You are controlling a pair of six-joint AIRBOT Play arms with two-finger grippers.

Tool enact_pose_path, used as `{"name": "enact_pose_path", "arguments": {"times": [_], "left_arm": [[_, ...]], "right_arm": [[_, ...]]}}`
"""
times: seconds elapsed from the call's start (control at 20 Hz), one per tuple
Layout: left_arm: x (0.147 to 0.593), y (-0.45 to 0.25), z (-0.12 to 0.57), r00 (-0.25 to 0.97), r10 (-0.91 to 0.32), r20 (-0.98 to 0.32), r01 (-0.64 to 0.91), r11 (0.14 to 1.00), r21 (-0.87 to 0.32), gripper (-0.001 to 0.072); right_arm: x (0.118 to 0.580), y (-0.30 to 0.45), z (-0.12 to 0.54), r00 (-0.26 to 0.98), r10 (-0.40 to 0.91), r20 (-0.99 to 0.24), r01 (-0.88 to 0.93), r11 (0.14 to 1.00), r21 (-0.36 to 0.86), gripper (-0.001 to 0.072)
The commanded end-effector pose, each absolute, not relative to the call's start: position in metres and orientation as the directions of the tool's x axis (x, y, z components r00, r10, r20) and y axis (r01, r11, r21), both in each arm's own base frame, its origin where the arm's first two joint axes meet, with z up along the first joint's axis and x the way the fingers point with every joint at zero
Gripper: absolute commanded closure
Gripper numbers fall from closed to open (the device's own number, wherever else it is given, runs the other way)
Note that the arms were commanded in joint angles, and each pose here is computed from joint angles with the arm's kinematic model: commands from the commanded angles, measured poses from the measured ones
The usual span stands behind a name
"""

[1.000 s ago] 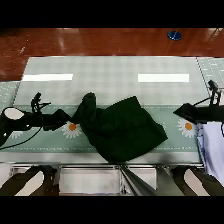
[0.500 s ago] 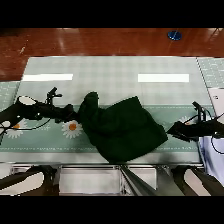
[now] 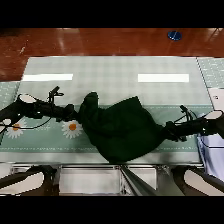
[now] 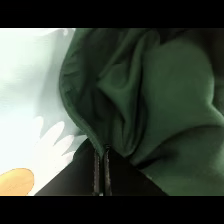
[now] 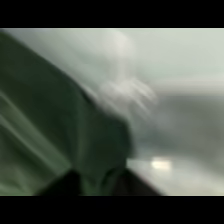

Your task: Fold the shirts.

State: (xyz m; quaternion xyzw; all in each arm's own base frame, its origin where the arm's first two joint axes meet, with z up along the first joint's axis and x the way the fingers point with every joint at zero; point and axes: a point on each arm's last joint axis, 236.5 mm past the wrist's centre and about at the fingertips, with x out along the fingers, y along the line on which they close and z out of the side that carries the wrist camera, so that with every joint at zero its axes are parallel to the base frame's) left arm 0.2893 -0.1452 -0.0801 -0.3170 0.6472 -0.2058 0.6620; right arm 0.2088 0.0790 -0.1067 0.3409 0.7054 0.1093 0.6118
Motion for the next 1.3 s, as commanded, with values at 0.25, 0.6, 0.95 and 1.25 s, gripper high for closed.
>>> {"name": "enact_pose_path", "arguments": {"times": [0.25,0.6,0.95,1.25], "left_arm": [[0.363,-0.105,0.039,0.298,-0.692,-0.658,0.012,0.692,-0.722,0.0692],[0.386,-0.054,0.342,0.785,-0.515,-0.343,0.305,0.804,-0.510,0.0692],[0.283,-0.007,0.485,0.987,-0.129,-0.100,0.114,0.983,-0.147,0.0692],[0.213,0.034,0.471,0.976,0.171,-0.132,-0.172,0.985,0.003,0.0692]], "right_arm": [[0.343,0.123,0.066,0.287,0.656,-0.698,-0.142,0.750,0.646,0.0690],[0.354,0.073,0.357,0.759,0.444,-0.476,-0.361,0.896,0.260,0.0690],[0.250,0.019,0.442,0.943,0.102,-0.316,-0.102,0.995,0.015,0.0689],[0.192,-0.015,0.386,0.895,-0.077,-0.440,0.092,0.996,0.012,0.0690]]}}
